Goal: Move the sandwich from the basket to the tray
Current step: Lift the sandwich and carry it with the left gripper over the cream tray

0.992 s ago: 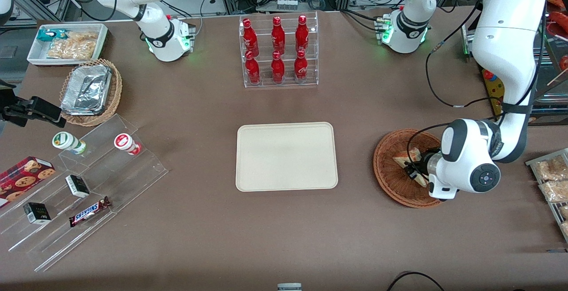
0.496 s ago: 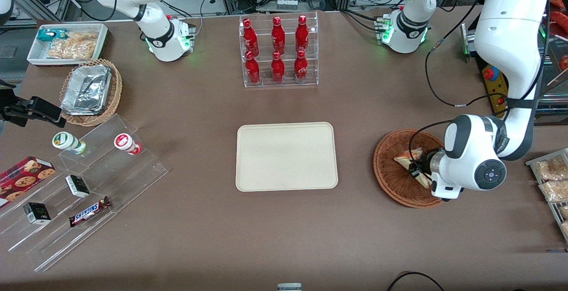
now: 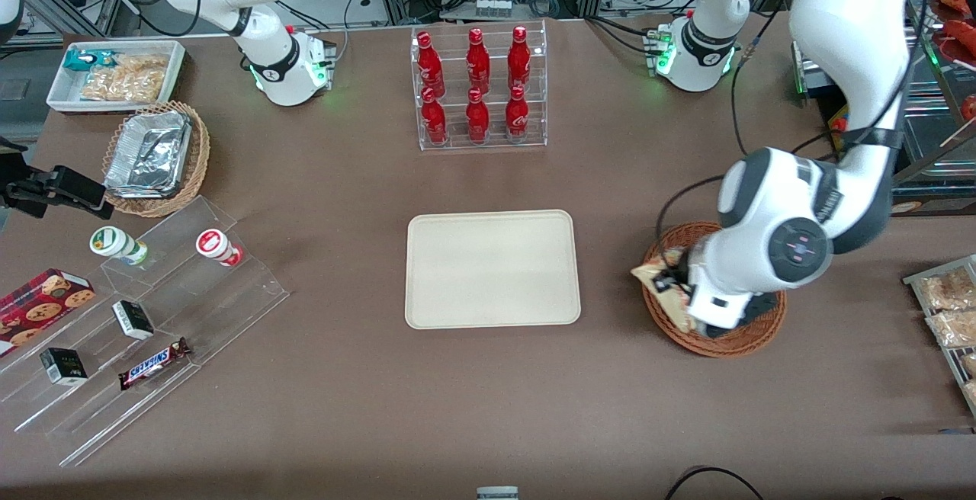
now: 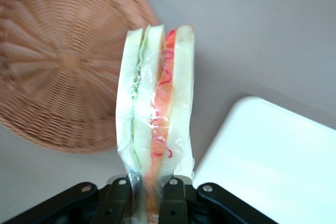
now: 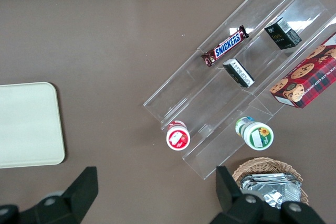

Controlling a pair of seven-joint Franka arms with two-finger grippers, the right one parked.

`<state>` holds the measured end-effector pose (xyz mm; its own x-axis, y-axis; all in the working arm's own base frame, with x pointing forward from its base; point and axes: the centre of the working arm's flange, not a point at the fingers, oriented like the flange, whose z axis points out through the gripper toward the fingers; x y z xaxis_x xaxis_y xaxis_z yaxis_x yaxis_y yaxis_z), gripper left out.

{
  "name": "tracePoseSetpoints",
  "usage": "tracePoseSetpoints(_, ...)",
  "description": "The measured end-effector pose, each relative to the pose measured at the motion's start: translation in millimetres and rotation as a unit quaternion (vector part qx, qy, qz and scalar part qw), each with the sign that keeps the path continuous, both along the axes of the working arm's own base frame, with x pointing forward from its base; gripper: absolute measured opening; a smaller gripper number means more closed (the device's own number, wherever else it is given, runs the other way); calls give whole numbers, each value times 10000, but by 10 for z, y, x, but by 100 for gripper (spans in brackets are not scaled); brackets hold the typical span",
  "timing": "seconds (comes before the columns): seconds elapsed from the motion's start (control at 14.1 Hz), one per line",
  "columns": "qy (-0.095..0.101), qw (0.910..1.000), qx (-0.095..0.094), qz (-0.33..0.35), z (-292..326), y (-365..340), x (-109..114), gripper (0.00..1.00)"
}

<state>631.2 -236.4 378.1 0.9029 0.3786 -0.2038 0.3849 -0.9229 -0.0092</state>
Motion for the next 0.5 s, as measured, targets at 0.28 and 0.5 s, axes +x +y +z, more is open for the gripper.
tracePoseSetpoints(0.28,39,9959,58,-901,-221,-1067,-399,14)
tracePoseSetpoints(0.5,-2,9892,-10,-1466,-570,-1814,-732,14)
